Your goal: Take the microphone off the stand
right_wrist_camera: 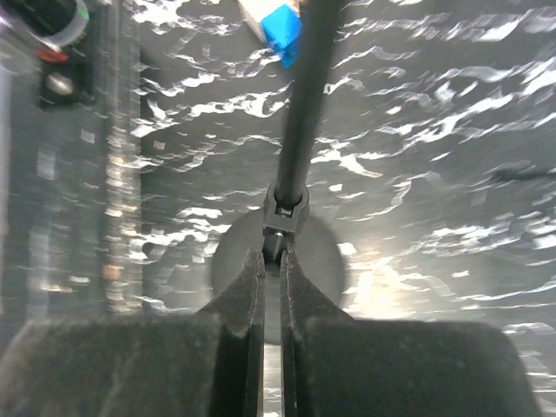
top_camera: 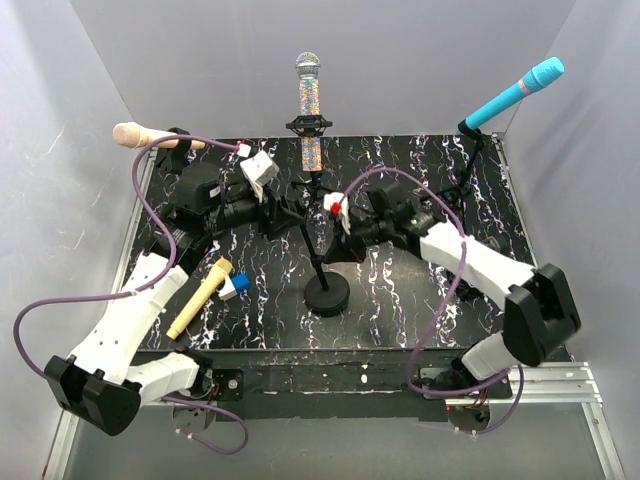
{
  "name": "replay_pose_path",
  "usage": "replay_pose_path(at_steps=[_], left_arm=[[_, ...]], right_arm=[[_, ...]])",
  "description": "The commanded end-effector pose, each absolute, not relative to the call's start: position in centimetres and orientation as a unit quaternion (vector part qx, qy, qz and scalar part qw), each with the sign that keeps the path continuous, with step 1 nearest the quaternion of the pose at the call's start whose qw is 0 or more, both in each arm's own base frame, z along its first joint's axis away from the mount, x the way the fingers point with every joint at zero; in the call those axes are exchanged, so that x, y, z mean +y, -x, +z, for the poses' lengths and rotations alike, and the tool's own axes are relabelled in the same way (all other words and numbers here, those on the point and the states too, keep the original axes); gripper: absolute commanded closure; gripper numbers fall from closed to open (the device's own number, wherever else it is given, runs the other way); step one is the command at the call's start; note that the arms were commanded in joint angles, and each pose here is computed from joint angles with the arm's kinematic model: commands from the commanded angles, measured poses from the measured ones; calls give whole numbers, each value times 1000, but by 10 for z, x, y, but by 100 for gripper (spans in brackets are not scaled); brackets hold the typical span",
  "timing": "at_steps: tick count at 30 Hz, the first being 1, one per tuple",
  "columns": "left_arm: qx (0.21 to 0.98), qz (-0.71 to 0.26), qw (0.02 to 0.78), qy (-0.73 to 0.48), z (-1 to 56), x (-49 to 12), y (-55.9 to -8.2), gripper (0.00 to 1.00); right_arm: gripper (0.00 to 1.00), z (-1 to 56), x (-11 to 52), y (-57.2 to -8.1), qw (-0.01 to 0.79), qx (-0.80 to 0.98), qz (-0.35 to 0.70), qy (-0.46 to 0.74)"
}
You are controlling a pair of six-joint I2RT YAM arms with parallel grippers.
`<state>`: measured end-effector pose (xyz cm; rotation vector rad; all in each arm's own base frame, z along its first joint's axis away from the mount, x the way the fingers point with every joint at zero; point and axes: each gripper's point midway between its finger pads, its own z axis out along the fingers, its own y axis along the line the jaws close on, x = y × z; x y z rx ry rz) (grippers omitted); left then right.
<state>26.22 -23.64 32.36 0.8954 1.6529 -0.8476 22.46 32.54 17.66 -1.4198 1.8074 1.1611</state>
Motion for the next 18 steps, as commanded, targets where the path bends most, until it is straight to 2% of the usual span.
replay_pose_path(at_steps=[1,3,6,10,12,14,15,18], left_arm=[[685,-349,525,-365,333,-237,-273,92],[681,-352,525,-371,334,-239,-273,91],[684,-345,524,-373,331,-237,-275,92],[691,-343,516,-371,330,-236,-279,92],[690,-344,516,-372,333,-236,-280,92],[688,-344,516,-376,334,-237,-280,92],[687,-343,516,-379,333,-237,-281,92],[683,-342,519,-384,335,-238,-281,91]], right_arm=[[99,215,336,-275,548,467,216,660],[99,226,336,-280,623,355,108,689],[99,244,337,-268,700,193,2,687],[96,237,323,-248,714,184,10,676],[65,225,312,-242,669,255,53,696],[45,210,298,-232,603,353,118,706],[38,211,293,-231,586,405,144,687],[37,206,279,-227,514,553,225,616]])
